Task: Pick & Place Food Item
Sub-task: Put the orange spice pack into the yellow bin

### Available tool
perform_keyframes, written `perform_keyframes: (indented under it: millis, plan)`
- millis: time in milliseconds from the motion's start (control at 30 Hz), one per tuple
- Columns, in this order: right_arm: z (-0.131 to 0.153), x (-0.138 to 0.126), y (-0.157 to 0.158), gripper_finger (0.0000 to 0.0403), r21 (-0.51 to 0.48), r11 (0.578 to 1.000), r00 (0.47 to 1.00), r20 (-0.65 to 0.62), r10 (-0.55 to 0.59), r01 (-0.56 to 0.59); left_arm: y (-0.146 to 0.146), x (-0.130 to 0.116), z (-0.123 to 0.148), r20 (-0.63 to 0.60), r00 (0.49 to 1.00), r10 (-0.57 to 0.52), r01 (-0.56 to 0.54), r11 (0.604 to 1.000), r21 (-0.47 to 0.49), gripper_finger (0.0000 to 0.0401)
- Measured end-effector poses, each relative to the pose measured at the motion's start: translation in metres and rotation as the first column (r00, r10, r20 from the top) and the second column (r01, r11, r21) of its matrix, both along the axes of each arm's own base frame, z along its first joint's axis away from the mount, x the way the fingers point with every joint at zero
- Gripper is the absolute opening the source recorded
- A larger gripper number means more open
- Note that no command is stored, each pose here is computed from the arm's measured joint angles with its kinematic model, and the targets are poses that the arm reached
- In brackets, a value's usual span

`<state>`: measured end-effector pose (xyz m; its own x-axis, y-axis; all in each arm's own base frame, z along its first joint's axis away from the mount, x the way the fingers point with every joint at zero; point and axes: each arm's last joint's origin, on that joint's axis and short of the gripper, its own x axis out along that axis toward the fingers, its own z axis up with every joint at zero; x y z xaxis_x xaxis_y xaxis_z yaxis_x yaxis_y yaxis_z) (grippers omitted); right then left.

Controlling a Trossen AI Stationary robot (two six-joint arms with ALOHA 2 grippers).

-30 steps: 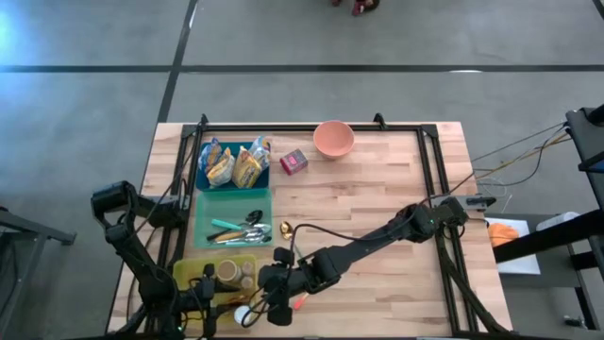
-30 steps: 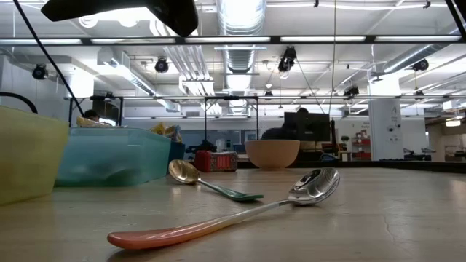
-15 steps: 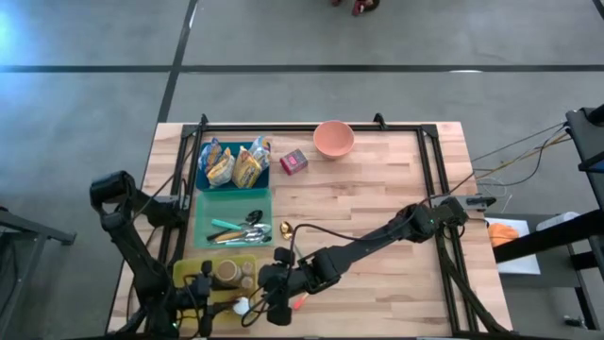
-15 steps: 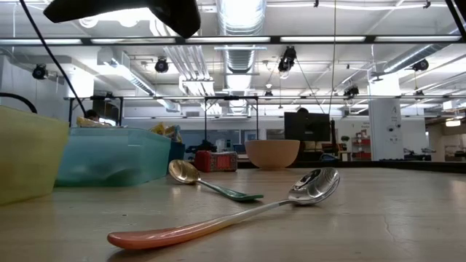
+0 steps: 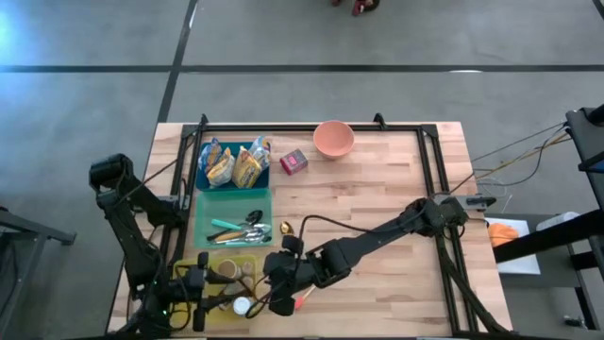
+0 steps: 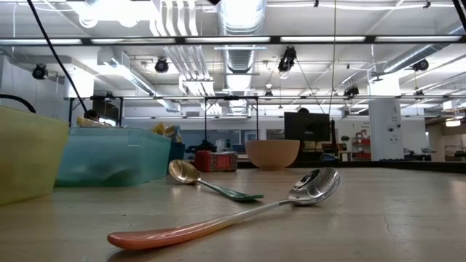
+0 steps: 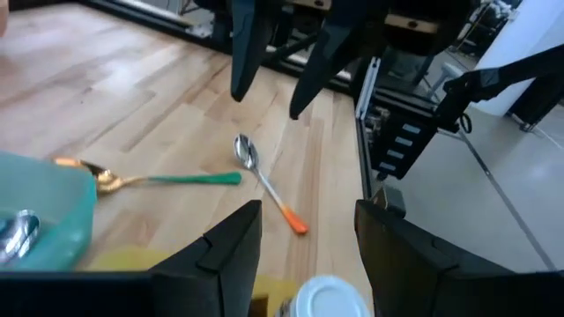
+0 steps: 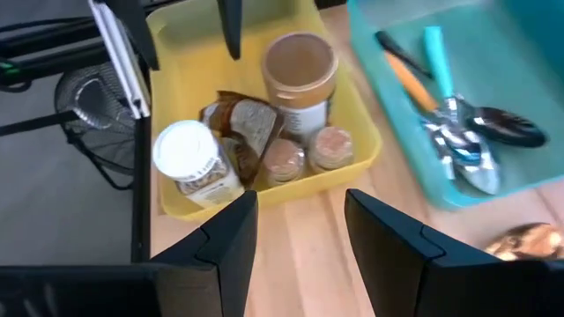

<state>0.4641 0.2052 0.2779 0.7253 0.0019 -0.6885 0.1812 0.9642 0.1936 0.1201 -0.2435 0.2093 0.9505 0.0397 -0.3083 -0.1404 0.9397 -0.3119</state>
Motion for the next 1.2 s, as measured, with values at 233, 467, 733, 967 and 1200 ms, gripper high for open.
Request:
perform_keyframes:
  millis: [233, 467, 733, 967, 1200]
  plan:
    - [0.010, -0.010, -0.005, 0.0170, -0.018, 0.998, 0.998, -0.022, -0.065, 0.065, 0.013, 0.002, 0.024, 0.000, 1.000, -0.029, 0.029, 0.997, -0.073, 0.0193]
    - [0.019, -0.025, -0.009, 0.0170, 0.004, 0.987, 0.984, -0.084, -0.157, 0.158, 0.028, 0.010, 0.044, -0.068, 0.989, -0.130, 0.116, 0.976, -0.187, 0.0175]
    - [0.034, -0.056, -0.007, 0.0170, -0.048, 0.973, 0.956, -0.179, -0.231, 0.226, 0.045, 0.034, 0.070, -0.338, 0.894, -0.295, 0.244, 0.952, -0.187, 0.0115]
    - [0.040, -0.076, 0.006, 0.0170, -0.068, 0.977, 0.952, -0.220, -0.213, 0.203, 0.059, 0.047, 0.083, -0.461, 0.770, -0.442, 0.400, 0.896, -0.191, 0.0112]
    - [0.040, -0.101, 0.020, 0.0170, -0.131, 0.964, 0.926, -0.276, -0.259, 0.231, 0.067, 0.061, 0.072, -0.533, 0.675, -0.510, 0.514, 0.843, -0.157, 0.0154]
